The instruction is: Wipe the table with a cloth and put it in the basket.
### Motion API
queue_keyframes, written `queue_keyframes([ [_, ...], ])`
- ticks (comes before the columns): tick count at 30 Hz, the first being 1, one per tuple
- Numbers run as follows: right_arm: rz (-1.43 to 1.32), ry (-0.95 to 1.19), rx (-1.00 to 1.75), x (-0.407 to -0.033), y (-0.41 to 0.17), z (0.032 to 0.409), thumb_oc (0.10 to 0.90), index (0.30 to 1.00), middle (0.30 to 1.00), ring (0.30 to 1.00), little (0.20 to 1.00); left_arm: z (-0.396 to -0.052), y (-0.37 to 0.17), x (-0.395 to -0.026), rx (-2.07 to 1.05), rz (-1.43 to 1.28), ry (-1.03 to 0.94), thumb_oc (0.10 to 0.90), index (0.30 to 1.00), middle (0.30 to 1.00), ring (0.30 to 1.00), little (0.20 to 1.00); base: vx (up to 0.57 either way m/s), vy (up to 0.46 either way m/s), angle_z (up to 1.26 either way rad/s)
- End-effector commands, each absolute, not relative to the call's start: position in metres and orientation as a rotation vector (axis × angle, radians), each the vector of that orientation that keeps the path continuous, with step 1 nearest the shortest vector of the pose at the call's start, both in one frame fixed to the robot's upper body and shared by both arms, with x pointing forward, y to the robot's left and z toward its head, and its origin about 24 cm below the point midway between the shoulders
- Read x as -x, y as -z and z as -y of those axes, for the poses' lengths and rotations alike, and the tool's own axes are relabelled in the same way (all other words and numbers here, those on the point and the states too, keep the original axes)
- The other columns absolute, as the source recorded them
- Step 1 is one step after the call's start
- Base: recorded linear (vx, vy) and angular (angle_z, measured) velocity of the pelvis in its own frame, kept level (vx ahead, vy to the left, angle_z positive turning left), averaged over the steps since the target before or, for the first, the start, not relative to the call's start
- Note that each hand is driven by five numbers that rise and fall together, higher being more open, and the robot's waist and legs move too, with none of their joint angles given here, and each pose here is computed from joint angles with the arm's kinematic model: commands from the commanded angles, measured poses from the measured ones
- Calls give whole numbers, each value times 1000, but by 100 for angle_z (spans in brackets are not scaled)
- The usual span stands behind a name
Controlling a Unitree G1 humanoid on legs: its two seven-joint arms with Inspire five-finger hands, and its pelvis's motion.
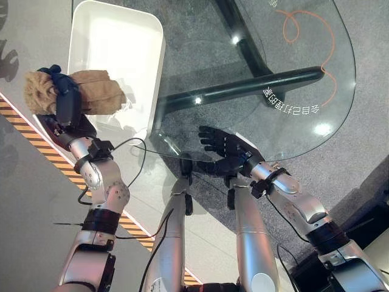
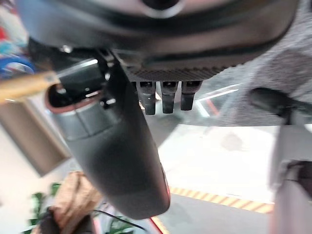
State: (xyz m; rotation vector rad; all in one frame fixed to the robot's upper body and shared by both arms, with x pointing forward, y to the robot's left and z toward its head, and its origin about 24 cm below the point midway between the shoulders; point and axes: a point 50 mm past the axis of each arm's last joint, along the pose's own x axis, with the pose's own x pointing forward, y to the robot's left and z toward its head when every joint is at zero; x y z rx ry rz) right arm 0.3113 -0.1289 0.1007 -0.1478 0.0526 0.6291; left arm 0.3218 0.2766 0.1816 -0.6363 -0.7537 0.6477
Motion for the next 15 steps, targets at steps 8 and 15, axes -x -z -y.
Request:
queue_keyframes([
  [8, 44, -752, 68, -310, -130, 116, 800, 900, 900, 900, 900, -309, -272, -328, 19, 886, -849, 100, 300, 300, 300, 200, 10, 66, 1],
  [15, 53, -772, 62, -311, -134, 118, 800, 900, 900, 900, 900, -315, -264, -350, -193, 637, -837, 100, 300, 300, 300, 200, 2, 23, 1],
])
